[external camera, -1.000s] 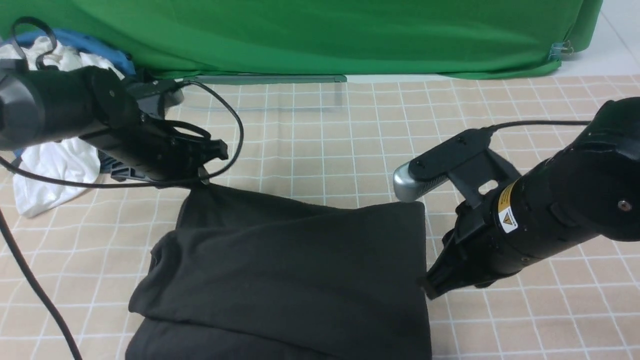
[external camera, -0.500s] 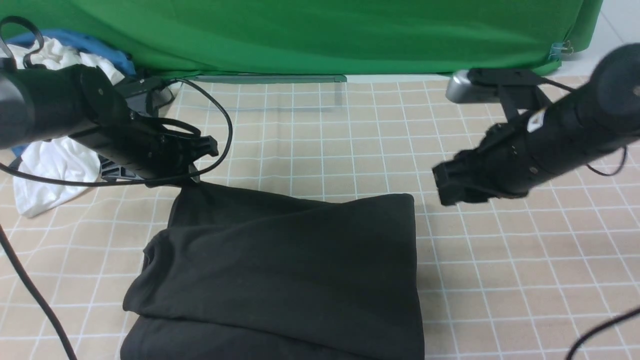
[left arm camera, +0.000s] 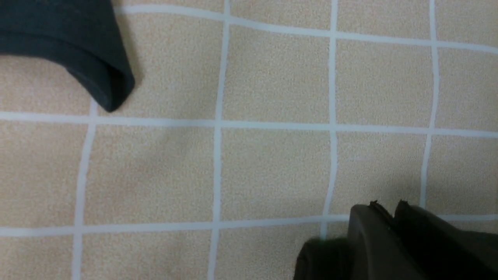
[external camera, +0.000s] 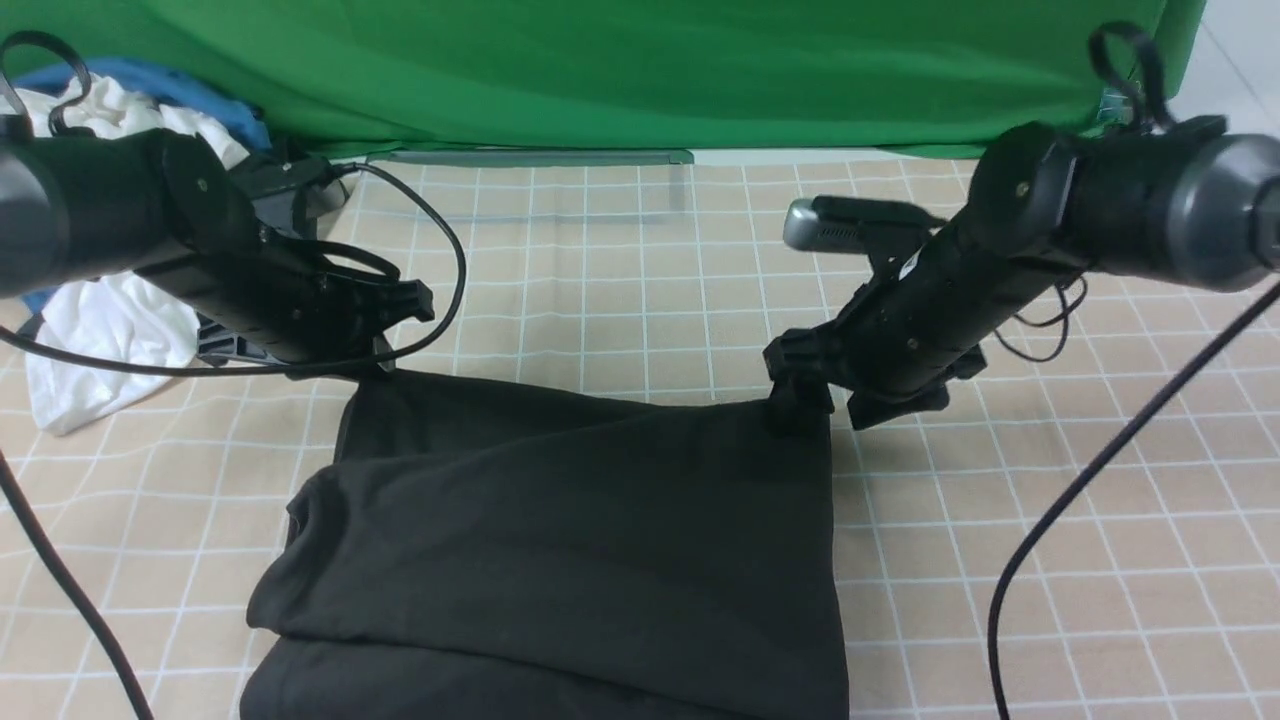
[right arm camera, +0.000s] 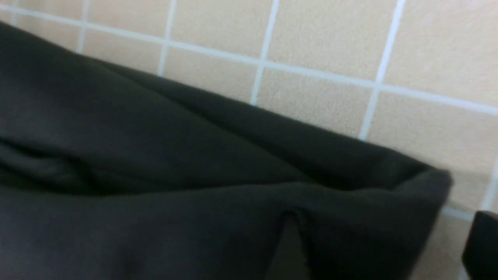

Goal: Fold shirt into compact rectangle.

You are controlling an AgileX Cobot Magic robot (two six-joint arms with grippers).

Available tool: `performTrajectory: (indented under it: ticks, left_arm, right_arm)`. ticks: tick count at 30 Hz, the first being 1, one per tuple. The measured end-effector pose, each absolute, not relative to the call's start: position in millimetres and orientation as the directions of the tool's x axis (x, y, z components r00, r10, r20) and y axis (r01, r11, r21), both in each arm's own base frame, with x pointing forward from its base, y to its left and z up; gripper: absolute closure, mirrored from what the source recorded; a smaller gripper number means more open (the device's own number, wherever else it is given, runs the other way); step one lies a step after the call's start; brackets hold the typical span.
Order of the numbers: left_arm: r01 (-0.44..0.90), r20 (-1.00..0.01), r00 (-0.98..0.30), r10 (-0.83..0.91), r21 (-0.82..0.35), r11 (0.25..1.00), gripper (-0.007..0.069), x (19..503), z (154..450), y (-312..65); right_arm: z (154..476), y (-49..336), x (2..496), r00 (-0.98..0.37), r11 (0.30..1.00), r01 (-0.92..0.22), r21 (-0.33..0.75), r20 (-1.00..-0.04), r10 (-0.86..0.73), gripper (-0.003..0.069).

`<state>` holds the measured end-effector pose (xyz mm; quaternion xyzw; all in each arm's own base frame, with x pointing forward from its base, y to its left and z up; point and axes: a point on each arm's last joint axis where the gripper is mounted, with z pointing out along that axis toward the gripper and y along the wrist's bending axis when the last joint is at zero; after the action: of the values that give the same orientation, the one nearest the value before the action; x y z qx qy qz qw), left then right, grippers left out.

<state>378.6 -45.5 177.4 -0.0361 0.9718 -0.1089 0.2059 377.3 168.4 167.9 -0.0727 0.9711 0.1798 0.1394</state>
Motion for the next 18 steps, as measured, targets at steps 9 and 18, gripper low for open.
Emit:
performTrajectory:
  ticks: [9,18]
  left_arm:
    - [-0.026,-0.394,-0.912,-0.116,-0.227,0.974,0.0588,379,178,-46]
    - [-0.044,-0.44,-0.885,-0.154,-0.249,0.967,0.0588,386,194,-45]
  right_arm:
    - [164,168,385,-0.933,0.911,-0.259,0.322,-0.327,-0.149,0.0573]
    - [196,144,416,-0.896,0.915,-0.243,0.321,-0.436,-0.085,0.0573]
